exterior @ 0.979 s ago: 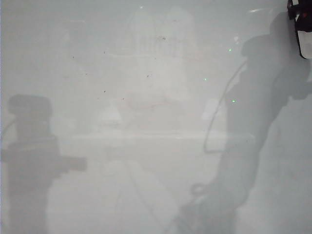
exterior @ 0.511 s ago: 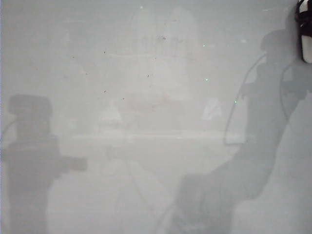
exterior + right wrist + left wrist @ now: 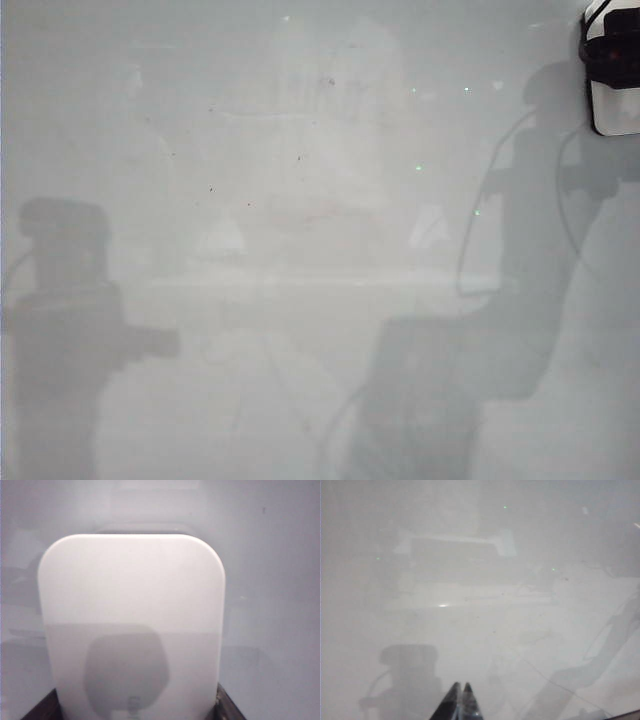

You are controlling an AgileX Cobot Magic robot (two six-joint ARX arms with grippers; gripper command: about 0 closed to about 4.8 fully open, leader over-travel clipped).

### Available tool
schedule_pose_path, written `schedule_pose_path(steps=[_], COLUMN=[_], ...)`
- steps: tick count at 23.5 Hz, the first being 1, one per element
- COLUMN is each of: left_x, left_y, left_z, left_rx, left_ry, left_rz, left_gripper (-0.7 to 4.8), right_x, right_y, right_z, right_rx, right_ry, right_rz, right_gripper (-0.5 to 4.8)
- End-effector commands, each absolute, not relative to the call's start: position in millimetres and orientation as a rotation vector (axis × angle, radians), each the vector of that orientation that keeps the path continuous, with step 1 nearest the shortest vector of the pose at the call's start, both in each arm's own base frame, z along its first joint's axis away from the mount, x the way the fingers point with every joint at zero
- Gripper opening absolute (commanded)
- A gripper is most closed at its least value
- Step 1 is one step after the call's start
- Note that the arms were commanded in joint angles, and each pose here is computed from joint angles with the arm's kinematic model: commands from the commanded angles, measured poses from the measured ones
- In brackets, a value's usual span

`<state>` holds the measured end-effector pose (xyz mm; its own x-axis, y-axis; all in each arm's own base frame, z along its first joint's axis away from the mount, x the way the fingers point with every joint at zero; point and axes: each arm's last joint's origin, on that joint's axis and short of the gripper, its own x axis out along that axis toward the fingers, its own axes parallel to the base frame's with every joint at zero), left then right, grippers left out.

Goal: Grab the whiteboard eraser that is attached to the surface of the whiteboard and use it to clean the writing on the whiteboard.

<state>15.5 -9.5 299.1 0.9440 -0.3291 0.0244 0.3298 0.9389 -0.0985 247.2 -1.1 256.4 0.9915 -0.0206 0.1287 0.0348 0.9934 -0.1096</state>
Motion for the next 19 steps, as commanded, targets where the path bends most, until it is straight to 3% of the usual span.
schedule_pose_path(steps=[1, 3, 5, 14, 15, 19], left_x=[14, 15, 15, 21, 22, 27], left_y=[-10, -10, -9, -5, -5, -4], left_z=[302, 302, 301, 302, 302, 299], left_rx=[-0.097, -0.097, -0.098, -0.061, -0.054, -0.049], left_ry=[-0.025, -0.026, -0.022, -0.024, -0.03, -0.056], left_rz=[-0.344, -0.34, -0.316, -0.193, -0.183, -0.13], left_gripper=[-0.05, -0.05, -0.05, -0.05, -0.05, -0.05], right_x=[258, 258, 253, 196, 190, 153], right_y=[-1, -1, -1, -1, 0, 0], right_z=[268, 269, 270, 299, 300, 307], right_rx=[-0.104, -0.104, -0.104, -0.092, -0.081, -0.007], right_ry=[-0.178, -0.179, -0.16, -0.074, -0.063, -0.028], right_rz=[-0.009, -0.01, -0.01, -0.03, -0.025, -0.019], right_gripper=[2.68, 3.73, 4.42, 4.39, 4.26, 2.75])
